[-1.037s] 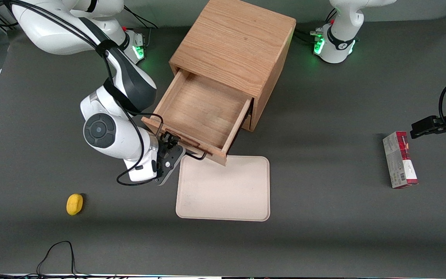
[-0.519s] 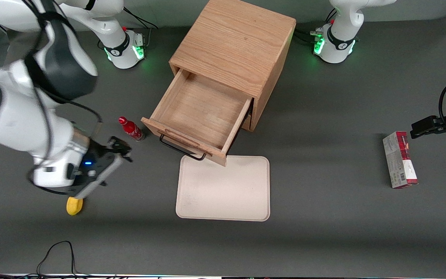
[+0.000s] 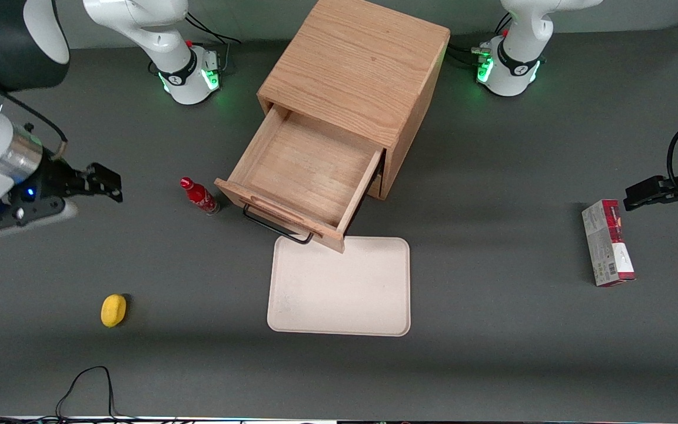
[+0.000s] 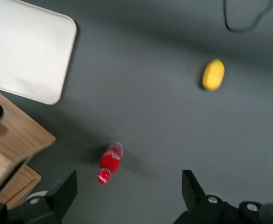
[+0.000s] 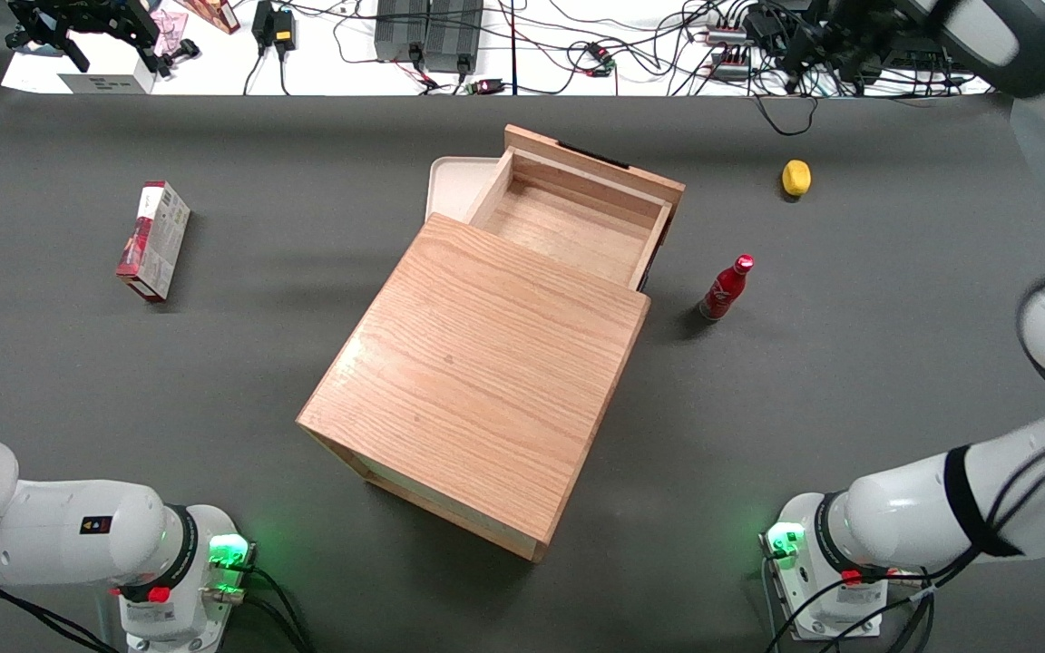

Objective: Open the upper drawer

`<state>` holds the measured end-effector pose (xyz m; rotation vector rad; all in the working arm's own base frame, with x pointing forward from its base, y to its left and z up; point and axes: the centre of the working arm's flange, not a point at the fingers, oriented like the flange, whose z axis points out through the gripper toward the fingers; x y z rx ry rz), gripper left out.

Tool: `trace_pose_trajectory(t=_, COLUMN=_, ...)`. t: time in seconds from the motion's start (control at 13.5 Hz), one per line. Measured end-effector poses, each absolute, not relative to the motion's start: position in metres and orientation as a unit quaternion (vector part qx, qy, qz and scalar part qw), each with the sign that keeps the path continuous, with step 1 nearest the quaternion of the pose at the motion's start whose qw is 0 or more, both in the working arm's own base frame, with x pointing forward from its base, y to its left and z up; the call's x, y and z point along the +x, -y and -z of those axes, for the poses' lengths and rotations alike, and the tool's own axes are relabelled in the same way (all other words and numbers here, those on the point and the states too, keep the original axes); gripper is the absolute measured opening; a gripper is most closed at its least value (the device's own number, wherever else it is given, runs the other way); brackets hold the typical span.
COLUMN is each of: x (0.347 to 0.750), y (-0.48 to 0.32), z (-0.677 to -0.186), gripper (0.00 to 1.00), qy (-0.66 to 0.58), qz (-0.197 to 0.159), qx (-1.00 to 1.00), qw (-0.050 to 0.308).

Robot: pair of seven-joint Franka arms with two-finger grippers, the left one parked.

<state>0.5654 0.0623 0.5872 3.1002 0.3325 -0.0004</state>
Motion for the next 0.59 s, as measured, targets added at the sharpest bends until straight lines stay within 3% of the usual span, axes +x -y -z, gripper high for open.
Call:
trace_pose_trajectory(t=0.3, x=0.487, y=-0.029, z=-0.602, gripper=1.0, qy=-0.046, qz=-0.014, qx=0.999, qw=0.016)
trace_pose_trajectory(t=0.59, x=0.48, y=-0.015, z=-0.597, gripper=1.0, qy=-0.03, qz=-0.009, qx=0.999, qw=0.01)
